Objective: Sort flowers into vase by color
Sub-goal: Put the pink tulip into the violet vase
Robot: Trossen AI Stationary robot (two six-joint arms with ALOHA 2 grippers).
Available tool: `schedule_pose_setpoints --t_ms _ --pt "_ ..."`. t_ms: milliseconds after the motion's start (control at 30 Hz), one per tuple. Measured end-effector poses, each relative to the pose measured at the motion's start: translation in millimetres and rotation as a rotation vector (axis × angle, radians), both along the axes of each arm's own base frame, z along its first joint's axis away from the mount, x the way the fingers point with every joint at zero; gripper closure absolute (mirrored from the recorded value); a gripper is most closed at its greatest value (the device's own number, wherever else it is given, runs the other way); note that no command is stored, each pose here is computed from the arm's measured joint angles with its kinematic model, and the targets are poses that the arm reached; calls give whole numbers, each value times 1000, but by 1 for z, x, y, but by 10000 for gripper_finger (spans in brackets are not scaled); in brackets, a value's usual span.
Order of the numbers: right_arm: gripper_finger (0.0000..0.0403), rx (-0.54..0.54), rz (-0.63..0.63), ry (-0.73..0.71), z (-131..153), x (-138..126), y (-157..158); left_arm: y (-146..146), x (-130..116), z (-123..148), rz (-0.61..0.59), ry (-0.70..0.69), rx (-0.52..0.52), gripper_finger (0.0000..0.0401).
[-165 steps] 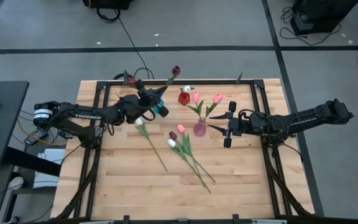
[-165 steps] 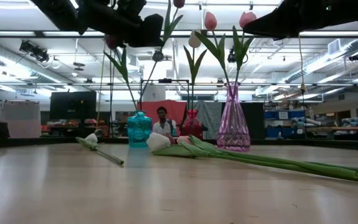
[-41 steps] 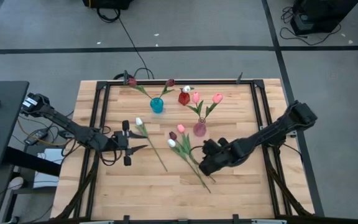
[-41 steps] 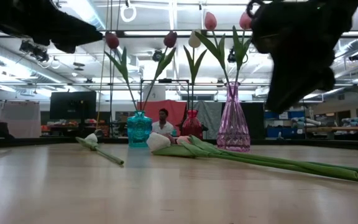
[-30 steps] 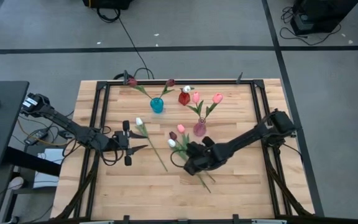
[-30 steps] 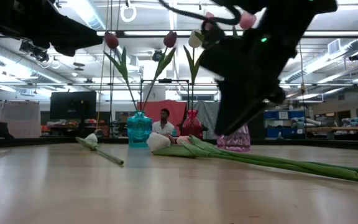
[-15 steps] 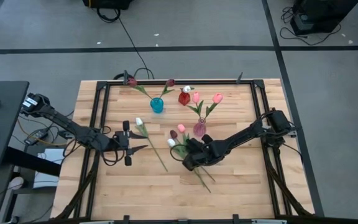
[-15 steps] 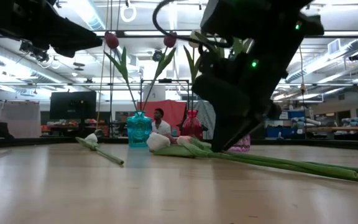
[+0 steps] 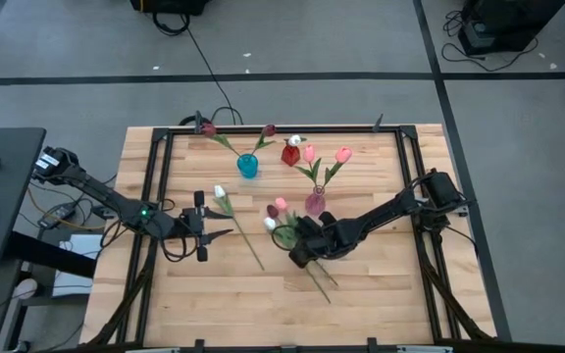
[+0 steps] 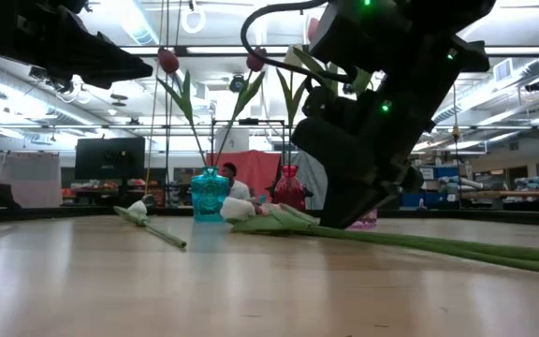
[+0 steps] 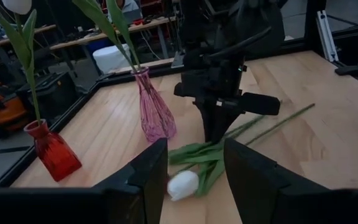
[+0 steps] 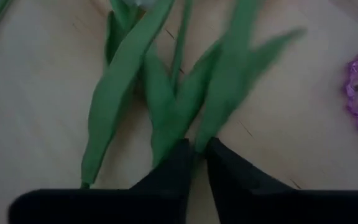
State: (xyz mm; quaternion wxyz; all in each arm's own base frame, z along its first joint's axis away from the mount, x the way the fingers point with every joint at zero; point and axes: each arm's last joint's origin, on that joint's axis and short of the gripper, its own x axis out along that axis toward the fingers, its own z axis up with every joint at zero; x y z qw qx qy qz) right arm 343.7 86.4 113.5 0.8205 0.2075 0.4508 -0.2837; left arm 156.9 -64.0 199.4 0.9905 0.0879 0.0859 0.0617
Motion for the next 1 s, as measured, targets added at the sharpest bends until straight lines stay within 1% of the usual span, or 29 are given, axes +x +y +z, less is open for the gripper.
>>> schedule_pose_setpoints --t_ms 100,133,300,433,567,733,900,1000 --pt "385 4 0 9 0 -1 -1 1 0 0 25 -3 5 238" --pt "392 4 4 10 0 0 -1 1 0 0 42 -5 8 238" --pt "396 -13 50 46 7 4 -1 4 0 2 131 -24 17 238" --pt "398 -48 110 92 20 4 -1 4 0 4 138 -46 1 238" --pt "400 -103 112 62 45 0 -4 4 0 4 136 -51 -4 238" --pt "400 -168 123 23 69 -9 -4 4 0 4 134 -51 -6 238" --pt "400 -214 169 -10 84 -14 0 4 0 4 134 -48 -7 238" --pt "400 -262 174 -58 98 -19 4 4 0 3 137 -43 -20 238"
